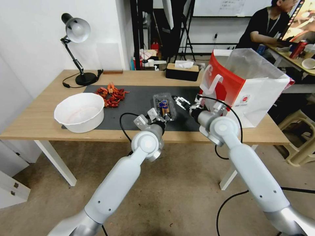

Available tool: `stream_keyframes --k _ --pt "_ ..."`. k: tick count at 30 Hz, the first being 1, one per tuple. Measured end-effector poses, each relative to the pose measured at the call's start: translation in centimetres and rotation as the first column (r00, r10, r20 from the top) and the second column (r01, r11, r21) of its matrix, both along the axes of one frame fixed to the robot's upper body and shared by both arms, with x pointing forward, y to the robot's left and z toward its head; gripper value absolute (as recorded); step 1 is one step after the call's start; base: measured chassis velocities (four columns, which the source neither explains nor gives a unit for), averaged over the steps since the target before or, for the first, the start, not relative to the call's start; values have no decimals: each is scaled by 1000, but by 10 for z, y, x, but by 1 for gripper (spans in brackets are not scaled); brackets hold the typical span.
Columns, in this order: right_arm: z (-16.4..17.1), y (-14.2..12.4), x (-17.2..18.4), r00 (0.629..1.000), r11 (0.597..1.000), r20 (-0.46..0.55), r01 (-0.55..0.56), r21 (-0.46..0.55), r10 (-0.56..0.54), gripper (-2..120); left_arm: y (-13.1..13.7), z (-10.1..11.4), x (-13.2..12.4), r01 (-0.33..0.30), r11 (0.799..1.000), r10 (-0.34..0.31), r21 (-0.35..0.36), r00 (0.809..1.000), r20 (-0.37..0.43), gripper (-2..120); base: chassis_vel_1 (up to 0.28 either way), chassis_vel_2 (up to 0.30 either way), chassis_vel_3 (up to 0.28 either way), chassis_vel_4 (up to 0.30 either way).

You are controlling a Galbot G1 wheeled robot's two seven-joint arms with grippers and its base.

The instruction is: Close the takeout container lid, then place the container into the takeout bag.

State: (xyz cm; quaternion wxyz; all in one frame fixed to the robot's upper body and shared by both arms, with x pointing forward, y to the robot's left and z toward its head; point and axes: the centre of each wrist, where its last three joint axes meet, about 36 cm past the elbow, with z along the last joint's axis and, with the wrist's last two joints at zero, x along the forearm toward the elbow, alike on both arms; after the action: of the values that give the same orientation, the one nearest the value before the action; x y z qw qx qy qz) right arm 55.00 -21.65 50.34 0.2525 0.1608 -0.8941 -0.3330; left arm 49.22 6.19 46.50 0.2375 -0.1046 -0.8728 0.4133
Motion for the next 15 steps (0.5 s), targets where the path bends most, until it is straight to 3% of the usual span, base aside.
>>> stream_keyframes --k 6,15 --pt "7 2 16 995 995 -60 -83 -61 79 100 1 -1 0 -1 1000 1 -1 1000 2 0 0 0 0 0" --pt "8 9 33 988 990 -105 -121 -71 113 100 2 -2 1 -2 1000 2 -5 1000 5 0 0 0 0 0"
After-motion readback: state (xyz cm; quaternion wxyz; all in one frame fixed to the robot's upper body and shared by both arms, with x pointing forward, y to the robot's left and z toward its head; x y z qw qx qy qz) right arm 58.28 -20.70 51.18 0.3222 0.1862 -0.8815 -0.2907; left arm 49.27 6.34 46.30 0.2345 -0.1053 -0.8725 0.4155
